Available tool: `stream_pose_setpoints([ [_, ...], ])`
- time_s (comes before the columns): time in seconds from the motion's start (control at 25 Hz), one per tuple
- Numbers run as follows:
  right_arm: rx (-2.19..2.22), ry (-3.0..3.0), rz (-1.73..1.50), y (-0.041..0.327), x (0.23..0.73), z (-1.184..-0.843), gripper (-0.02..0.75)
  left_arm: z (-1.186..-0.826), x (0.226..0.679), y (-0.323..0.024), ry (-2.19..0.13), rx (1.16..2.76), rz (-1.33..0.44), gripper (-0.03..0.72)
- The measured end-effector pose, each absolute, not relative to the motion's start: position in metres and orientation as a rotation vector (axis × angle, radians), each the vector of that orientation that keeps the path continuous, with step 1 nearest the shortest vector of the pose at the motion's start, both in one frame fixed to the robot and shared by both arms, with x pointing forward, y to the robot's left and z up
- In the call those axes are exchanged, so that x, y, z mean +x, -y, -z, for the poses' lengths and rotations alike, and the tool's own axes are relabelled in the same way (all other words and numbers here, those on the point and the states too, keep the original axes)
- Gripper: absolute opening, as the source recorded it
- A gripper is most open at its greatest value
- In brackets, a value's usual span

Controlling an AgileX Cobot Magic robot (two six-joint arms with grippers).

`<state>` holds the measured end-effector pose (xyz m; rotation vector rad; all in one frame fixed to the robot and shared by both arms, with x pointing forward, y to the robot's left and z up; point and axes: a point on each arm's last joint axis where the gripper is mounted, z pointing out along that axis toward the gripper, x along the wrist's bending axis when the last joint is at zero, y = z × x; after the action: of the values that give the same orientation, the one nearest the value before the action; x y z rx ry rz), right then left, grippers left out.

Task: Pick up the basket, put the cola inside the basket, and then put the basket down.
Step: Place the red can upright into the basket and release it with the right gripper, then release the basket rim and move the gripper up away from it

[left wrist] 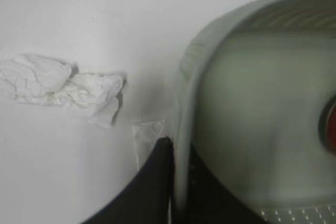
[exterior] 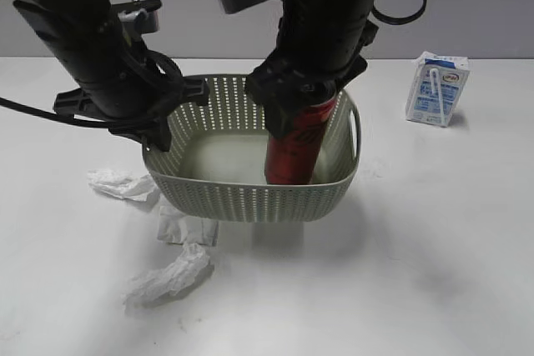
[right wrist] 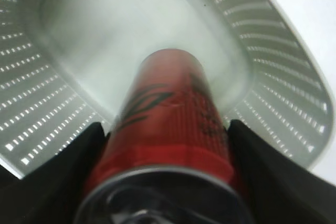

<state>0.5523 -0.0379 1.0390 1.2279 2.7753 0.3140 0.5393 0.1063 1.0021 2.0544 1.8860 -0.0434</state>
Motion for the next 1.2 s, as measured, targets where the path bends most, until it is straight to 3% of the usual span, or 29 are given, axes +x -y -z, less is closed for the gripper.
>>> stream_pose_setpoints([
  [0.2,1.155,-2.800,-0.343,0.035,0.554,-1.042,0.645,-1.002,0.539,-0.107,-1.889,2.060,0.046,-0.003],
  [0.48,1.173,-2.749,-0.570,0.024,0.559,-1.081,0.665,-1.002,0.539,-0.107,-1.890,2.061,0.047,-0.003],
  [0.64,1.239,-2.690,-0.637,0.035,0.569,-1.097,0.665,-1.002,0.538,-0.107,-1.893,2.065,0.050,-0.003],
  [0.96,1.602,-2.401,-0.716,0.148,0.616,-1.128,0.655,-1.002,0.538,-0.108,-1.903,2.070,0.055,-0.003],
  [1.2,1.744,-2.170,-0.753,0.223,0.608,-1.162,0.625,-1.011,0.557,-0.120,-1.938,2.005,0.036,-0.003],
])
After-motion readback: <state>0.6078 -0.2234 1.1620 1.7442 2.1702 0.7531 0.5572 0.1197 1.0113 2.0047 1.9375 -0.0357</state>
